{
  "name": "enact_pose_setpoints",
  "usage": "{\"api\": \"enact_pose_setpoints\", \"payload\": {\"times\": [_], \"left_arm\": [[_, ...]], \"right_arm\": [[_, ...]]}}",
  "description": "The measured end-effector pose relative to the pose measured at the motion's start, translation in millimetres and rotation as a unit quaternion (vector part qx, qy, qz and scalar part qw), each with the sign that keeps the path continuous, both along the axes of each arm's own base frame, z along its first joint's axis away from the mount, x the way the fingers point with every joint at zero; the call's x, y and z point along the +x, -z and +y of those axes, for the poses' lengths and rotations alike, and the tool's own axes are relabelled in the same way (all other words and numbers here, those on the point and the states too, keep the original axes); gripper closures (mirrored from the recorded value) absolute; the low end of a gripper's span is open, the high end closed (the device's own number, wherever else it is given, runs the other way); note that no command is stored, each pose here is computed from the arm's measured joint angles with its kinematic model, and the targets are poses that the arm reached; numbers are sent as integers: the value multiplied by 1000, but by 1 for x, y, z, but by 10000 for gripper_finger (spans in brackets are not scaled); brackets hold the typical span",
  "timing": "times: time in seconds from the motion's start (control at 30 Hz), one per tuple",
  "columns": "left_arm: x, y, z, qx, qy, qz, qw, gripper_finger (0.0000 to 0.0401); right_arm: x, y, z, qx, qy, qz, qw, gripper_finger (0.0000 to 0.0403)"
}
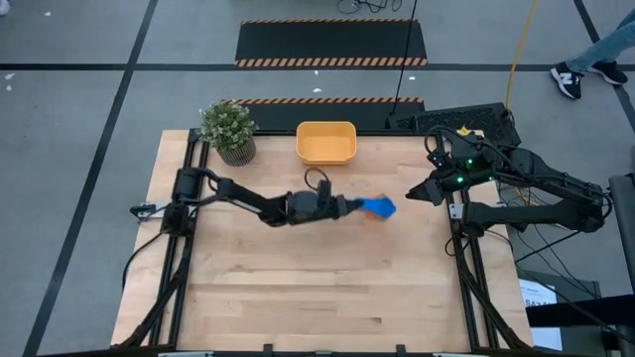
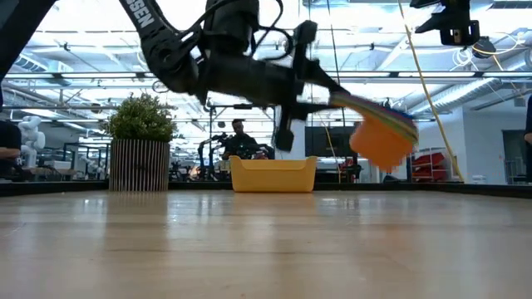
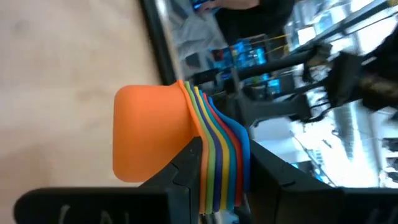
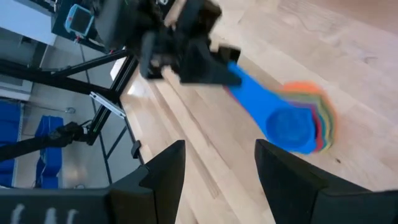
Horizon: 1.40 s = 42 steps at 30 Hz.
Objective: Nest measuring cups in basket
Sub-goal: Put the stacked measuring cups into the yellow bin
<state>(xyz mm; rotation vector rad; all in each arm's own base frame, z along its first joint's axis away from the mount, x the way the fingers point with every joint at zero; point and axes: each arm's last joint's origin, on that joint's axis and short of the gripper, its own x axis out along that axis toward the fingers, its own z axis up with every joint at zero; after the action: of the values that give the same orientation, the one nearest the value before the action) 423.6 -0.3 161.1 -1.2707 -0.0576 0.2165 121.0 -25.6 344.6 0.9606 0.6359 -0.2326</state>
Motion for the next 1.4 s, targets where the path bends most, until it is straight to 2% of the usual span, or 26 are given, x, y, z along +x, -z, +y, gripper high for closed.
{"api": "enact_pose_setpoints", "payload": {"times": [0.37,0.6,0.7,0.8,1.03,1.2,1.3,1.4], "left_arm": [[-20,-61,71,62,-18,-43,997,315],[-51,-102,114,98,-29,-25,994,315],[-65,-112,129,113,-29,-2,993,315],[-76,-115,144,113,-29,20,993,315],[-94,-116,180,95,-58,14,994,315],[-105,-116,199,112,-60,20,992,315],[-106,-107,208,122,-53,39,990,315],[-102,-84,215,92,-43,66,993,315]], "right_arm": [[1,-1,-1,-8,20,-3,1000,218],[2,-2,-2,-19,21,-11,1000,218],[3,-3,-2,-22,21,-18,999,218],[5,-6,-3,-30,19,-33,999,218],[12,-9,-6,-51,37,-51,997,218],[15,-7,-7,-49,39,-45,997,218],[17,-6,-8,-49,38,-42,997,218],[18,-5,-8,-52,35,-39,997,218]]}}
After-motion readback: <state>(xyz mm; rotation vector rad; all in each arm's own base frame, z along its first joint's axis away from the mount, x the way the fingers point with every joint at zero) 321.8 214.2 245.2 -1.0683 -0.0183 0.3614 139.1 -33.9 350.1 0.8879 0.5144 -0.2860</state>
